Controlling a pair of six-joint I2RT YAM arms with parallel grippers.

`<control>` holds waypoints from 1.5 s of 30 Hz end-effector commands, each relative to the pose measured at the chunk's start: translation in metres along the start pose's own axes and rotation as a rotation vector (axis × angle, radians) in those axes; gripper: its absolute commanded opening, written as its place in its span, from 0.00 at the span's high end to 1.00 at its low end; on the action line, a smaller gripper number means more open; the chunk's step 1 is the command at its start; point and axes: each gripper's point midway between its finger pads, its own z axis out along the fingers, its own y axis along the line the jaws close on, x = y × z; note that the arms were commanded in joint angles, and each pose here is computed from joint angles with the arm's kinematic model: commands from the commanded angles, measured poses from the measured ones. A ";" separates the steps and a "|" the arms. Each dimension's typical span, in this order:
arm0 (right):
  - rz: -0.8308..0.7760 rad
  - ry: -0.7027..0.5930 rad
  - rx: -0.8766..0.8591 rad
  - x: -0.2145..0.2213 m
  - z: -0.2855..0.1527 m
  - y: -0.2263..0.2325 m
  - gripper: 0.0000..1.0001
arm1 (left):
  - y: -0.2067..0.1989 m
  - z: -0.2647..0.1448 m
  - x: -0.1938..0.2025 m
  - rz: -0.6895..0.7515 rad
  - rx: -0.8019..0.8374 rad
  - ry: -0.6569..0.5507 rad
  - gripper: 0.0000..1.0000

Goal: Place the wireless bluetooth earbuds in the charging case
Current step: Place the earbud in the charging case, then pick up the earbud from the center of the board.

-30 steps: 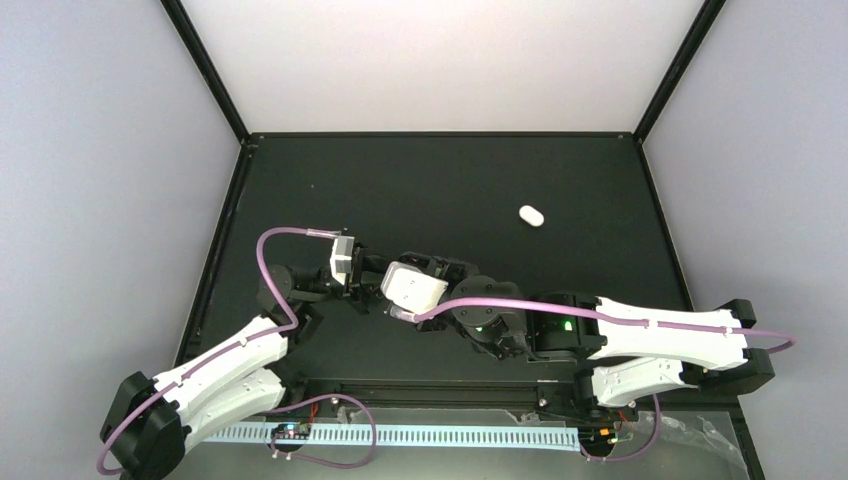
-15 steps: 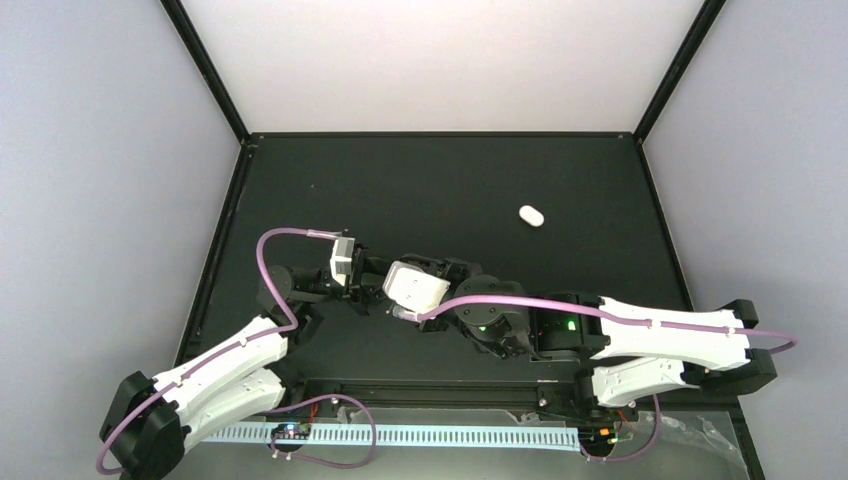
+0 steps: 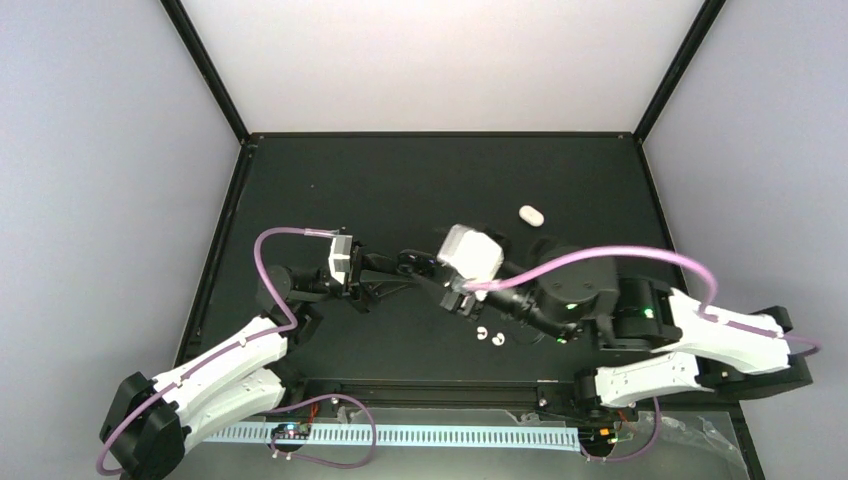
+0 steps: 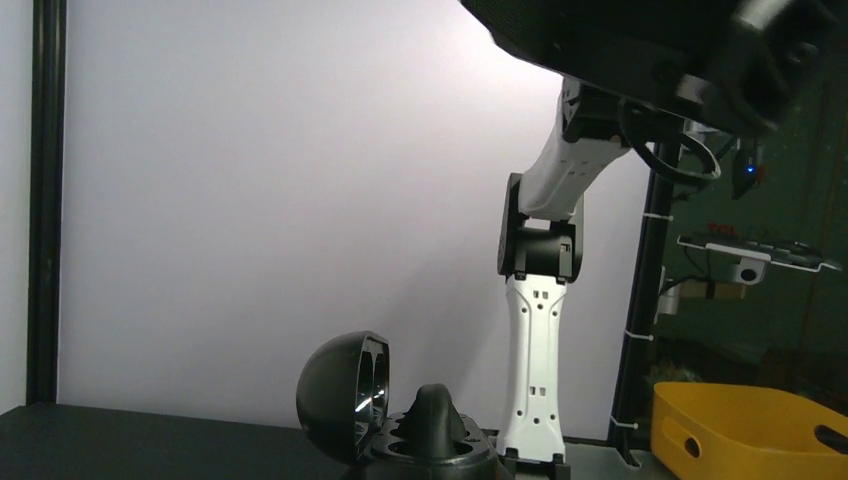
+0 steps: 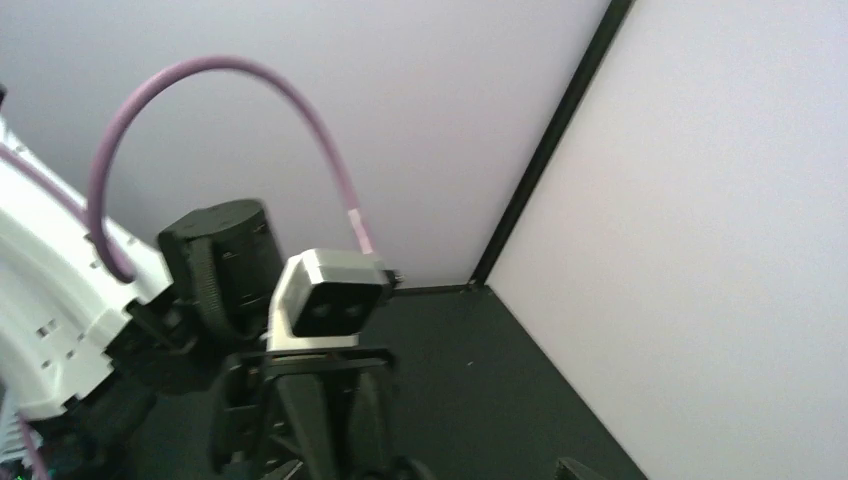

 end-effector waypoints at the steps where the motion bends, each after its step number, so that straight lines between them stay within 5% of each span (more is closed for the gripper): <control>1: 0.180 -0.075 0.073 -0.012 -0.022 -0.044 0.34 | -0.011 0.000 -0.024 0.086 0.021 -0.062 0.98; 9: 0.673 -0.068 0.273 0.093 -0.025 -0.131 0.32 | -0.023 -0.013 -0.043 0.122 -0.029 -0.116 0.98; 16: 0.877 0.128 0.097 0.223 0.037 -0.076 0.38 | -0.040 -0.022 -0.055 0.132 -0.032 -0.130 0.99; 30: 0.759 0.473 -0.211 0.302 0.180 0.057 0.45 | -0.059 -0.043 -0.054 0.171 -0.067 -0.122 0.98; 45: 0.698 0.678 -0.084 0.373 0.252 0.060 0.57 | -0.067 -0.052 -0.047 0.185 -0.075 -0.096 0.98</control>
